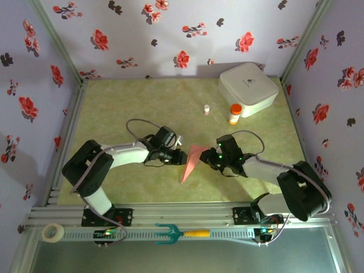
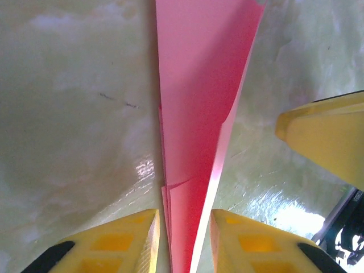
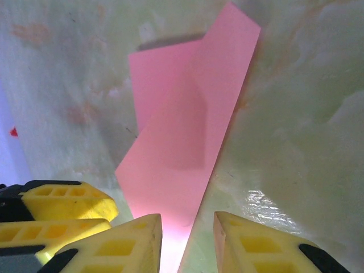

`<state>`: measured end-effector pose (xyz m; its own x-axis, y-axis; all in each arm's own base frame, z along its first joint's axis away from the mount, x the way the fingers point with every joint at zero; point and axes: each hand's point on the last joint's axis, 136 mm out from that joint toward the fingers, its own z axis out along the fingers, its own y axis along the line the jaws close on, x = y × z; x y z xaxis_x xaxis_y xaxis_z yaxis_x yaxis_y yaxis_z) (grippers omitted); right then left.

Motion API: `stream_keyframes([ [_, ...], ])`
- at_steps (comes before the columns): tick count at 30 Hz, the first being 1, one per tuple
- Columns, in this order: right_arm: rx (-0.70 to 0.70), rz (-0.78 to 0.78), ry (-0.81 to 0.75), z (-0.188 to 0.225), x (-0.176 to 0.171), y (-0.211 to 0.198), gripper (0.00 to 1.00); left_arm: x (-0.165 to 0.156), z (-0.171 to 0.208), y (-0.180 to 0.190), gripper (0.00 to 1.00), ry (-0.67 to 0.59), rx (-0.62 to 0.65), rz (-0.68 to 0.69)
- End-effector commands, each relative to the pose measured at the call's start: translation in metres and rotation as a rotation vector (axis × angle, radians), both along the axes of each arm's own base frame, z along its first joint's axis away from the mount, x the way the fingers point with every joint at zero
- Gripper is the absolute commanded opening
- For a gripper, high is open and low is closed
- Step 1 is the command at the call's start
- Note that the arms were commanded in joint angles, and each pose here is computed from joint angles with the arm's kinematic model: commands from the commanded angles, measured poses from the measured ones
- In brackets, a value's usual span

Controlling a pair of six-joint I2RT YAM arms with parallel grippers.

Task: Fold a paper plane with a square sheet of paper (pick it up from the middle)
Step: Fold the wing for the fifth time at the center of the table.

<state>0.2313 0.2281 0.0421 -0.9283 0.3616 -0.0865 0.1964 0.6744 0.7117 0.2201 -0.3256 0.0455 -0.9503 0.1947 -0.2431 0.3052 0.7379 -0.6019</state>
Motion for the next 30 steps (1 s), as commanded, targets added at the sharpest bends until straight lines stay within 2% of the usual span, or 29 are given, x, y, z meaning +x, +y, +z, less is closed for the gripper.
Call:
stream_keyframes([
  [1, 0.032, 0.013, -0.012, 0.008, 0.008, 0.015, 0.31, -0.003, -0.001, -0.001, 0.31, 0.019, -0.006, -0.029],
  [21, 0.027, 0.050, 0.020, 0.002, 0.003, 0.028, 0.26, -0.012, -0.015, -0.007, 0.27, 0.074, -0.035, -0.066],
  [30, 0.006, 0.040, 0.049, -0.009, -0.003, 0.023, 0.26, -0.013, -0.022, -0.002, 0.25, 0.085, 0.006, -0.065],
])
